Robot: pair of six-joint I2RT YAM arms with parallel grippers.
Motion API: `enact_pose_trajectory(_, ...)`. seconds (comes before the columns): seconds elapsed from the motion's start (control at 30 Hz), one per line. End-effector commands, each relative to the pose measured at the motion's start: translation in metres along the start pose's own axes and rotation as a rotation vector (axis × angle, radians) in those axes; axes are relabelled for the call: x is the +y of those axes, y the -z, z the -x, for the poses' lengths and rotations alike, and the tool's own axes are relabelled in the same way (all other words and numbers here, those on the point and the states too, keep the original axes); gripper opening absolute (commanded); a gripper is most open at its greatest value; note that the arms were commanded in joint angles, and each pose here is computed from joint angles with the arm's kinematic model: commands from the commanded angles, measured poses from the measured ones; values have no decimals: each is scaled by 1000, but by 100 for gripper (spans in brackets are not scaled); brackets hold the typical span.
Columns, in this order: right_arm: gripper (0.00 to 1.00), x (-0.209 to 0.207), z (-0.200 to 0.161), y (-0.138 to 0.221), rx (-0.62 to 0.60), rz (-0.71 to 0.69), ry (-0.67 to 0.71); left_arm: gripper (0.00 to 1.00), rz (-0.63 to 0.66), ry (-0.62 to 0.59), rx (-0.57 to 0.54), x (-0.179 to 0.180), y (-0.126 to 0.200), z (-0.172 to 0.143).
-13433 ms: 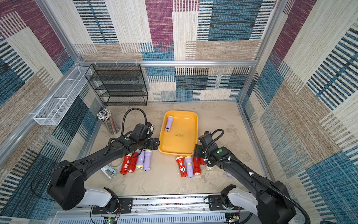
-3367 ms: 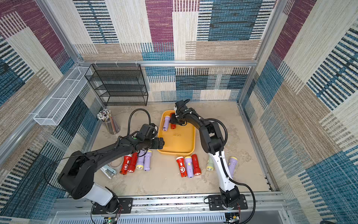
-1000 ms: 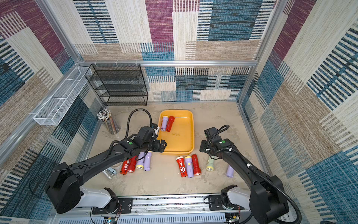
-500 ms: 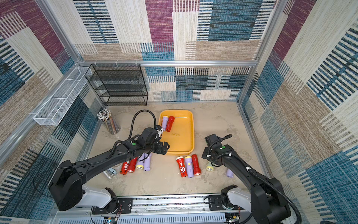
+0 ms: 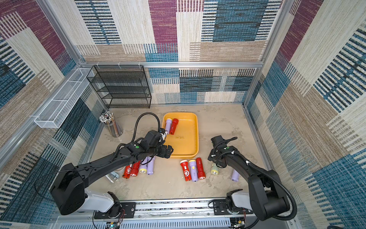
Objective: Put the flashlights into the storage boxes
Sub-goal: Pick up the flashlight from the center of the board, then place the flashlight at the storage box.
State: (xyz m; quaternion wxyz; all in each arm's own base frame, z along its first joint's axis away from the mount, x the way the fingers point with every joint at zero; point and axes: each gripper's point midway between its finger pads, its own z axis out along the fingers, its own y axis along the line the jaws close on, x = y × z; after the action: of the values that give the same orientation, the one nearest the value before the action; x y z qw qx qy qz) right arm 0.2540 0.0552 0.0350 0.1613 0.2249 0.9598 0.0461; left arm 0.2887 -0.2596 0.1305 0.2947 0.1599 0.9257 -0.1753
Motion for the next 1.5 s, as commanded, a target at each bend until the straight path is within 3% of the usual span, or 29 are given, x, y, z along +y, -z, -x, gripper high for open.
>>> enact_pose_trajectory(0.0, 57, 9, 9, -4, -23, 37, 23, 91, 19, -18, -3, 3, 0, 1)
enact_pose_trajectory(0.3, 41, 8, 9, -8, -20, 30, 57, 91, 33, -11, 10, 6, -2, -2)
enact_pose_trajectory(0.7, 40, 29, 50, 31, -131, 57, 104, 91, 63, -15, 11, 9, 1, 2)
enact_pose_trajectory(1.13, 40, 114, 132, 92, -284, 263, 196, 91, 138, -24, 3, 21, 13, 8)
enact_pose_trajectory(1.47, 39, 199, 158, 70, -251, 387, 304, 91, 220, -20, -42, 36, 37, 13)
